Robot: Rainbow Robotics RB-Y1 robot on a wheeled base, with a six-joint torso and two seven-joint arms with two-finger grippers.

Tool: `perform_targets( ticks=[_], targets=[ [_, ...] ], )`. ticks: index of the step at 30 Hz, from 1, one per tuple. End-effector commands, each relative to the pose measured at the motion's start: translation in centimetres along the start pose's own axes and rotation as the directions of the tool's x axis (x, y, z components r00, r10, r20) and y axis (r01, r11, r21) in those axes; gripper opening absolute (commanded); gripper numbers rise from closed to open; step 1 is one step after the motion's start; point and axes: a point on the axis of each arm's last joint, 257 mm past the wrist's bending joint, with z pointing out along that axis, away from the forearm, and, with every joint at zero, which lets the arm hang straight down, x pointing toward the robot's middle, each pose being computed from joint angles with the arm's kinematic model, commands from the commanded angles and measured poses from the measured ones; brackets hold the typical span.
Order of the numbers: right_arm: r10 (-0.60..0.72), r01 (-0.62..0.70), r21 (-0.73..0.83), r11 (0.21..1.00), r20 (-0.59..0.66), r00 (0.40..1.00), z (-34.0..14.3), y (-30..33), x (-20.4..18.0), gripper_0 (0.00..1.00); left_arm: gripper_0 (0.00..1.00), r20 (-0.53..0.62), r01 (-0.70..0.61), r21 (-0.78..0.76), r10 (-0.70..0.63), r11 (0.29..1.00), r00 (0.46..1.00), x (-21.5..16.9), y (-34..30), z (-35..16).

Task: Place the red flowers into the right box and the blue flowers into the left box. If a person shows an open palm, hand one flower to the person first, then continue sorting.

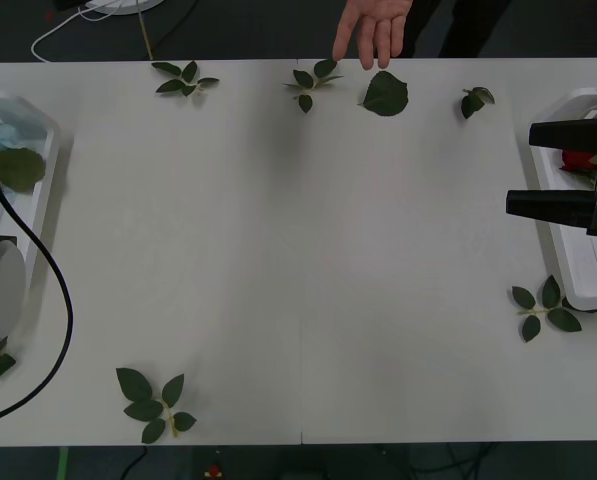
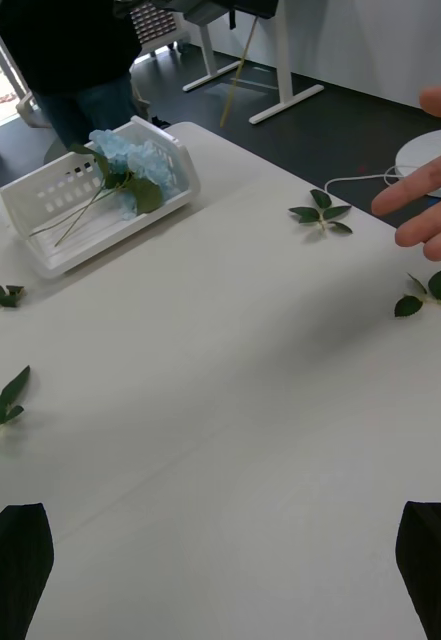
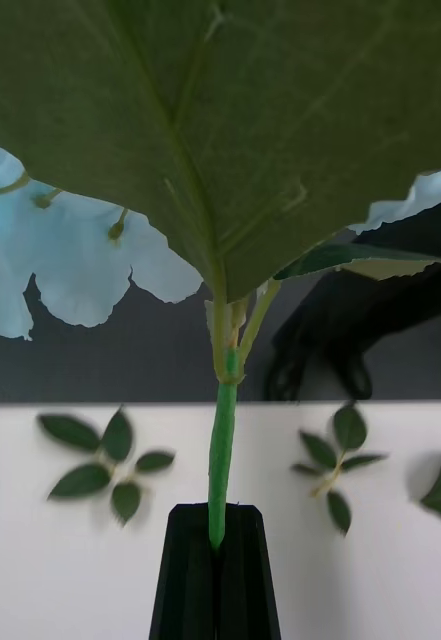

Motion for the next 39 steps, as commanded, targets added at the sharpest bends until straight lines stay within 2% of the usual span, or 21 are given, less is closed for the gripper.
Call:
perform_targets(
  ticks=[1, 10, 16, 39],
  targets=[
    [-0.05, 0.051, -0.032, 0.998, 0.037, 0.998, 0.6, 1.3, -1.6, 1.0, 0.0, 0.162, -0.094, 0.113, 0.075, 0.989, 0.984, -4.4, -7.3, 0.8],
    [-0.05, 0.051, -0.032, 0.998, 0.037, 0.998, 0.6, 1.3, -1.6, 1.0, 0.0, 0.403, -0.208, 0.205, 0.111, 0.956, 0.908, -6.8, -15.2, 2.0],
    [-0.05, 0.051, -0.032, 0.998, 0.037, 0.998, 0.6, 1.3, -1.6, 1.0, 0.0, 0.507, -0.234, 0.237, 0.085, 0.943, 0.857, -7.6, -18.8, 3.2],
    [-0.05, 0.051, -0.032, 0.998, 0.037, 0.998, 0.6, 1.3, -1.6, 1.0, 0.0, 0.473, -0.211, 0.208, 0.091, 0.955, 0.876, -7.0, -18.6, 5.9]
  ],
)
